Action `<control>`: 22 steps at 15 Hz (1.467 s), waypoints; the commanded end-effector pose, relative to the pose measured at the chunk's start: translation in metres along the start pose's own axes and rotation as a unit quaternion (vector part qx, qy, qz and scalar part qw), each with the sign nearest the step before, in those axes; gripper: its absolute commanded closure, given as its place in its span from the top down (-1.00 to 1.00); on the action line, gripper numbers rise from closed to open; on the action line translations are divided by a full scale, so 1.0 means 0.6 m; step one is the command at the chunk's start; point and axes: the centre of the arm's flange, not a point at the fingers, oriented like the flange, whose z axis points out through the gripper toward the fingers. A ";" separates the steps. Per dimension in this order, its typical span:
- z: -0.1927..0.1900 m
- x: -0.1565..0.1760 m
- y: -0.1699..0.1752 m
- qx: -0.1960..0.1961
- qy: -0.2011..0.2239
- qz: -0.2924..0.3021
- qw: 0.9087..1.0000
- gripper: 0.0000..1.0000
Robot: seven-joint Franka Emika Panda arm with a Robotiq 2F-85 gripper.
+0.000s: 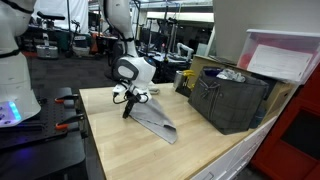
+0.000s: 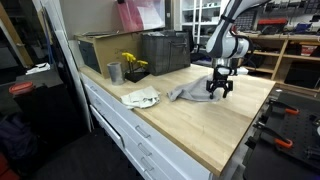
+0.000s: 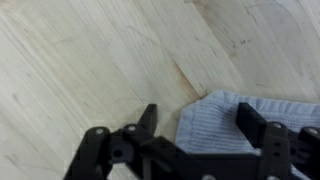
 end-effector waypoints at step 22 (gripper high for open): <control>-0.110 -0.087 0.074 -0.153 -0.058 -0.012 0.987 -0.97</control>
